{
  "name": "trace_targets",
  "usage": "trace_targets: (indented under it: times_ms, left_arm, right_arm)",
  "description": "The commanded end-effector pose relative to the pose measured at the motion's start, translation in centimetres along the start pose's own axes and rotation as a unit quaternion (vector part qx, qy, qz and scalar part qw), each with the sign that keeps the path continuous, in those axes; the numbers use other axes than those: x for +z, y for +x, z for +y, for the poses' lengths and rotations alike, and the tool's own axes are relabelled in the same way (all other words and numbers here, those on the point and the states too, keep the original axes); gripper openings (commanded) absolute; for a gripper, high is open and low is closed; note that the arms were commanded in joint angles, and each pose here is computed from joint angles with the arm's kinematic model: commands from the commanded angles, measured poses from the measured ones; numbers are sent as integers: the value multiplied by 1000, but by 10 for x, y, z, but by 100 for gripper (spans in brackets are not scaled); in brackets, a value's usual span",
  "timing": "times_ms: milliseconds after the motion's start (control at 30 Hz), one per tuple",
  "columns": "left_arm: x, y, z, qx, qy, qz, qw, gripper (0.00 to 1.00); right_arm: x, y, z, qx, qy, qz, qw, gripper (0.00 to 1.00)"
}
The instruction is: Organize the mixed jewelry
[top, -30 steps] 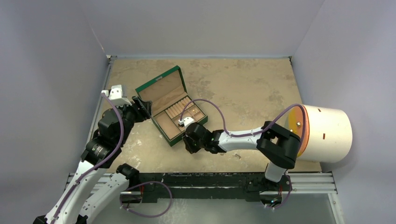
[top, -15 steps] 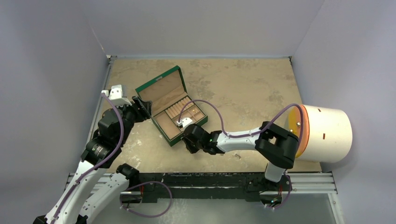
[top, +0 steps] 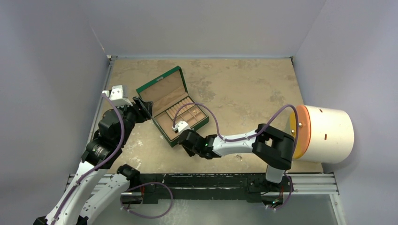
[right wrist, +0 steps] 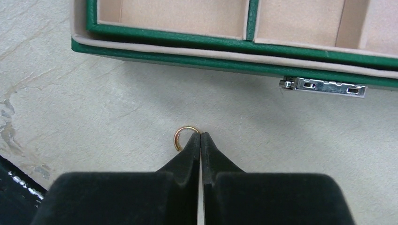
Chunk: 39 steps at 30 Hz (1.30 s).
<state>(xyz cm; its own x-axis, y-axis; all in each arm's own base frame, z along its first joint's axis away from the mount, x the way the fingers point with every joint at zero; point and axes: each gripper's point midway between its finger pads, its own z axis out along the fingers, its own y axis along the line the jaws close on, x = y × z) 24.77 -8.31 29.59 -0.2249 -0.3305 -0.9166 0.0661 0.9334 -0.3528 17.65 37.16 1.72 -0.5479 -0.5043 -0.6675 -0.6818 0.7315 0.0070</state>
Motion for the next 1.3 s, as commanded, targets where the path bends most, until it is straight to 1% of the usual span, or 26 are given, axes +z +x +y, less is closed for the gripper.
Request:
trace_targets:
  times_ms: [0,167,400,533,733,867,967,1167,1267]
  left_arm:
    - [1,-3,-2,1,6,-7,1000,56]
    - [0,-3,-7,-8,20,-7,1000,56]
    - [-2,8,-19,-30,51,16,998,56]
    - [-7,18,-31,-51,83,42,994,56]
    - [-11,42,-48,-87,125,99,983,57]
    - [-13,65,-64,-122,165,146,968,57]
    - [-15,87,-74,-156,191,183,952,57]
    - [-17,115,-91,-245,238,224,913,57]
    - [-16,131,-95,-284,250,240,894,57]
  right_arm:
    - [-4,16,-12,-20,36,27,999,0]
    - [-14,20,-17,-8,46,24,999,0]
    - [-33,22,-25,32,54,8,998,0]
    - [-43,24,-28,55,48,0,997,0]
    - [-56,27,-31,79,42,-7,996,0]
    - [-64,21,-37,97,58,-16,994,0]
    - [-74,10,-44,117,72,-35,990,0]
    - [-95,-19,-54,157,87,-79,981,0]
    - [-106,-38,-55,172,83,-106,976,0]
